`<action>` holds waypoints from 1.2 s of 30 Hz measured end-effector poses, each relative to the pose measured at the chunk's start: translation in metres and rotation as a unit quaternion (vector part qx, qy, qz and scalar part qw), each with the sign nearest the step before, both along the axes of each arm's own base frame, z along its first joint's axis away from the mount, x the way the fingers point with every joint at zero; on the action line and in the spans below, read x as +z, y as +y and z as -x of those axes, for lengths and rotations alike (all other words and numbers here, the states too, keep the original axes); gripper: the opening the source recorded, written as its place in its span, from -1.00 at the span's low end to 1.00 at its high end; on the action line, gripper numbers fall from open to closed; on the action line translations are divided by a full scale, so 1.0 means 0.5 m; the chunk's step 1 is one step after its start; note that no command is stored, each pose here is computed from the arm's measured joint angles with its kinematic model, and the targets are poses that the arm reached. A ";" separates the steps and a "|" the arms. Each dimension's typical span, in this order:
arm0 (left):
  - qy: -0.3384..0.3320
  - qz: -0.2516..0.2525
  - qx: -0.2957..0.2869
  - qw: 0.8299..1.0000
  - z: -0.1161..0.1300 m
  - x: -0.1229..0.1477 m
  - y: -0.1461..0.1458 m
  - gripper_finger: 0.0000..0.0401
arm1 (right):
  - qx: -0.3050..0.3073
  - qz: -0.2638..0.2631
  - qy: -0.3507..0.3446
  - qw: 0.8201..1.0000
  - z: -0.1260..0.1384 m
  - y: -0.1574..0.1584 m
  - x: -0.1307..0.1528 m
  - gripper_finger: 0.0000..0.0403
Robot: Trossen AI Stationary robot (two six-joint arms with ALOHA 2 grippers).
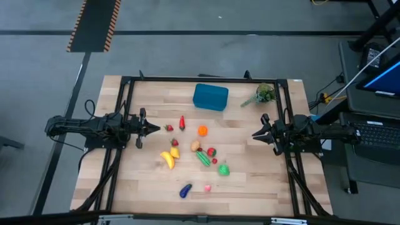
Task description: Pick and placing Produce into tupperware
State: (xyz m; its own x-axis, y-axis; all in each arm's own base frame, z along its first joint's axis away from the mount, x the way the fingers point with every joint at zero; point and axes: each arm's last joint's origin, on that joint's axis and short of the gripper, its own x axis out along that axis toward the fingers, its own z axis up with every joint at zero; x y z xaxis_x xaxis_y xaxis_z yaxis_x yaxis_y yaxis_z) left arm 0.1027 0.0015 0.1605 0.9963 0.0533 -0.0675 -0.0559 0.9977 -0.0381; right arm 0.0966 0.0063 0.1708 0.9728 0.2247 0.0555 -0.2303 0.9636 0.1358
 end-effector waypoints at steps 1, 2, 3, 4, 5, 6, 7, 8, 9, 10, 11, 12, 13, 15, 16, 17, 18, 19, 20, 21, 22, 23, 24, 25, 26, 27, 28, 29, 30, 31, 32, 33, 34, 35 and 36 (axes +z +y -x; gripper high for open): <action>0.000 0.000 0.000 1.000 0.000 0.000 0.000 -0.97 | 0.000 0.000 0.000 1.000 0.000 0.000 0.000 -0.70; 0.000 0.000 0.000 1.000 0.000 0.000 0.000 -0.98 | 0.000 0.000 0.000 1.000 0.000 0.000 0.000 -0.70; 0.000 0.000 0.000 1.000 0.000 0.000 0.000 -0.99 | 0.000 0.000 0.000 1.000 0.000 0.000 0.000 -0.70; 0.000 0.000 0.000 1.000 0.000 0.000 0.000 -0.99 | 0.000 0.000 0.000 1.000 0.000 0.000 0.000 -0.70; 0.000 0.000 0.000 1.000 0.000 0.000 0.000 -0.99 | 0.000 0.000 0.000 1.000 0.000 0.000 0.000 -0.70; 0.000 0.000 0.000 1.000 0.000 0.000 0.000 -1.00 | 0.000 0.000 0.000 1.000 0.000 0.000 0.000 -0.70; 0.000 0.000 0.000 1.000 0.000 0.000 0.000 -1.00 | 0.000 0.000 0.000 1.000 0.000 0.000 0.000 -0.70; 0.000 0.000 0.000 1.000 0.000 0.000 0.000 -0.99 | 0.000 0.000 0.000 1.000 0.000 0.000 0.000 -0.70; 0.000 0.000 0.000 1.000 0.000 0.000 0.000 -0.98 | 0.000 0.000 0.000 1.000 0.000 0.000 0.000 -0.70; 0.000 0.000 0.000 1.000 0.000 0.000 0.000 -0.97 | 0.000 0.000 0.000 1.000 0.000 0.000 0.000 -0.70; 0.000 0.000 0.000 1.000 0.000 0.000 0.000 -0.96 | 0.000 0.000 0.000 1.000 0.000 0.000 0.000 -0.70; 0.000 0.000 0.000 1.000 0.000 0.000 0.000 -0.95 | 0.000 0.000 0.000 1.000 0.000 0.000 0.000 -0.70; 0.000 0.000 0.000 1.000 0.000 0.000 0.000 -0.93 | 0.000 0.000 0.000 1.000 0.000 0.000 0.000 -0.70; 0.000 0.000 0.000 1.000 0.000 0.000 0.000 -0.91 | 0.000 0.000 0.000 1.000 0.000 0.000 0.000 -0.70; 0.000 0.000 0.000 1.000 0.000 0.000 0.000 -0.90 | 0.000 0.000 0.000 1.000 0.000 0.000 0.000 -0.70; 0.000 0.000 0.000 1.000 0.000 0.000 0.000 -0.89 | 0.000 0.000 0.000 1.000 0.000 0.000 0.000 -0.70; 0.000 0.000 0.000 1.000 0.000 0.000 0.000 -0.88 | 0.000 0.000 0.000 1.000 0.000 0.000 0.000 -0.70; 0.000 0.000 0.000 1.000 0.000 0.000 0.000 -0.86 | 0.000 0.000 0.000 1.000 0.000 0.000 0.000 -0.70; 0.000 0.000 0.000 1.000 0.000 0.000 0.000 -0.85 | 0.000 0.000 0.000 1.000 0.000 0.000 0.000 -0.70; 0.000 0.000 0.000 1.000 0.000 0.000 0.000 -0.84 | 0.000 0.000 0.000 1.000 0.000 0.000 0.000 -0.70; 0.000 0.000 0.000 1.000 0.000 0.000 0.000 -0.83 | 0.000 0.000 0.000 1.000 0.000 0.000 0.000 -0.70; 0.000 0.000 0.000 1.000 0.000 0.000 0.000 -0.82 | 0.000 0.000 0.000 1.000 0.000 0.000 0.000 -0.70; 0.000 0.000 0.000 1.000 0.000 0.000 0.000 -0.81 | 0.000 0.000 0.000 1.000 0.000 0.000 0.000 -0.70; 0.000 0.000 0.000 1.000 0.000 0.000 0.000 -0.81 | 0.000 0.000 0.000 1.000 0.000 0.000 0.000 -0.70; 0.000 0.000 0.000 1.000 0.000 0.000 0.000 -0.80 | 0.000 0.000 0.000 1.000 0.000 0.000 0.000 -0.70; 0.000 0.000 0.000 1.000 0.000 0.000 0.000 -0.79 | 0.000 0.000 0.000 1.000 0.000 0.000 0.000 -0.70; 0.000 0.000 0.000 1.000 0.000 0.000 0.000 -0.78 | 0.000 0.000 0.000 1.000 0.000 0.000 0.000 -0.70; 0.000 0.000 0.000 1.000 0.000 0.000 0.000 -0.77 | 0.000 0.000 0.000 1.000 0.000 0.000 0.000 -0.70; 0.000 0.000 0.000 1.000 0.000 0.000 0.000 -0.76 | 0.000 0.000 0.000 1.000 0.000 0.000 0.000 -0.70; 0.000 -0.003 0.000 1.000 0.000 0.000 0.000 -0.75 | 0.000 0.000 0.000 1.000 0.000 0.000 0.000 -0.70; 0.001 -0.010 0.000 1.000 0.000 0.000 0.000 -0.74 | 0.000 0.000 0.000 1.000 0.000 0.000 0.000 -0.70; 0.001 -0.015 -0.001 1.000 0.000 0.000 0.000 -0.74 | 0.000 0.000 0.000 1.000 0.000 0.000 0.000 -0.70; 0.001 -0.017 -0.001 1.000 0.000 0.000 0.000 -0.73 | 0.000 0.000 0.000 1.000 0.000 0.000 0.000 -0.70; 0.001 -0.017 -0.001 1.000 0.000 0.000 0.000 -0.72 | 0.000 0.000 0.000 1.000 0.000 0.000 0.000 -0.70; 0.001 -0.017 -0.001 1.000 0.000 0.000 0.000 -0.71 | 0.000 0.000 0.000 1.000 0.000 0.000 0.000 -0.70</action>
State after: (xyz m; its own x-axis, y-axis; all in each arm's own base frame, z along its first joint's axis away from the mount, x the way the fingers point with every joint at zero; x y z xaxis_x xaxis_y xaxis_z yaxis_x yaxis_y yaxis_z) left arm 0.1028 0.0015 0.1603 0.9962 0.0538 -0.0683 -0.0541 0.9985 -0.0035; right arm 0.0966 0.0064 0.1708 0.9727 0.2251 0.0556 -0.2307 0.9635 0.1357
